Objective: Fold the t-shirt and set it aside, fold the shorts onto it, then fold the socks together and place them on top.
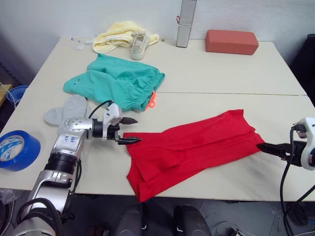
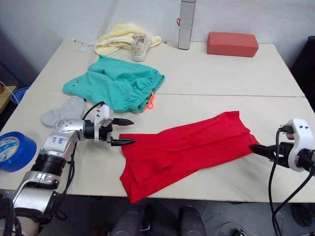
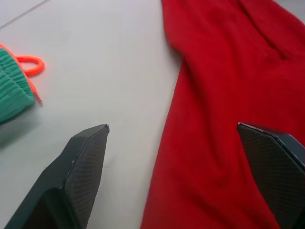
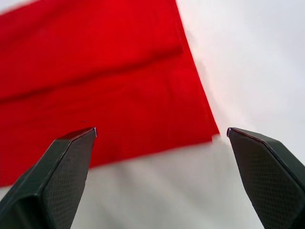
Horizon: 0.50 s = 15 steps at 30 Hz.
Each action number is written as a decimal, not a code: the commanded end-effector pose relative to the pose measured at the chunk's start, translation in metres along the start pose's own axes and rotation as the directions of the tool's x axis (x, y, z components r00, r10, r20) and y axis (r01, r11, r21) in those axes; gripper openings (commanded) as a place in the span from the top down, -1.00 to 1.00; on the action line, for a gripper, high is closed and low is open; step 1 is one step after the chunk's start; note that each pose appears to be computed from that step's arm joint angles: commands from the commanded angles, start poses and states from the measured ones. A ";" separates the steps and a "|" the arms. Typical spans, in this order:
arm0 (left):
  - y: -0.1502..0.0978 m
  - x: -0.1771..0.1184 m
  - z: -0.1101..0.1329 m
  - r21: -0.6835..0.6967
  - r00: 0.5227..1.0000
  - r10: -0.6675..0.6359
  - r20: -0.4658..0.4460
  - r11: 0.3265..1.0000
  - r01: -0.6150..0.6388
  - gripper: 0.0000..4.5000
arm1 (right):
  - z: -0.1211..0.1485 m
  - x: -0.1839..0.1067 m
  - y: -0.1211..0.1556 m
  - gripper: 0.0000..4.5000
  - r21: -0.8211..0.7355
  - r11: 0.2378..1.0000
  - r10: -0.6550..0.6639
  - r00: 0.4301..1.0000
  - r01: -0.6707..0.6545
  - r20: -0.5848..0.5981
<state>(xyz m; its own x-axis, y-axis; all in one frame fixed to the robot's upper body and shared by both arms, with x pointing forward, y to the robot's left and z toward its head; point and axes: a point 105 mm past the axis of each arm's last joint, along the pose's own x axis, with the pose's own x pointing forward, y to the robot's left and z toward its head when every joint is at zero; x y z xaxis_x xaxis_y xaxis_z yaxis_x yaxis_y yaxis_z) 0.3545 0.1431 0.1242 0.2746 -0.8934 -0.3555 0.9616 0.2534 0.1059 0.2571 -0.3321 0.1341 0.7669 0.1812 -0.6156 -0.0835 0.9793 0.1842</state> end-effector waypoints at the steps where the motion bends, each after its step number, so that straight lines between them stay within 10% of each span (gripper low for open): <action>1: -0.003 0.014 0.002 -0.005 0.997 -0.067 -0.036 0.998 0.067 -1.00 | -0.005 -0.003 0.000 -0.99 0.038 0.999 -0.040 0.999 0.039 0.005; 7: -0.006 0.025 -0.006 -0.062 0.989 -0.113 -0.094 0.992 0.108 -0.92 | -0.004 0.017 0.007 -1.00 0.145 0.989 -0.009 0.999 0.003 0.043; 15: -0.011 0.022 -0.015 -0.113 0.980 -0.144 -0.135 0.985 0.129 0.04 | -0.001 0.039 0.020 -0.05 0.120 0.992 0.035 0.999 -0.040 0.041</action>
<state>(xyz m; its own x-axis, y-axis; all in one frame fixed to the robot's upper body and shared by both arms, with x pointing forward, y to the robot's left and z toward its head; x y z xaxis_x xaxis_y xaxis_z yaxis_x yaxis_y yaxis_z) 0.3568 0.1226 0.1130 0.1680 -0.8794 -0.4455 0.9824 0.1866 0.0021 0.2815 -0.3150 0.1165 0.7952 0.1706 -0.5818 -0.0049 0.9614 0.2751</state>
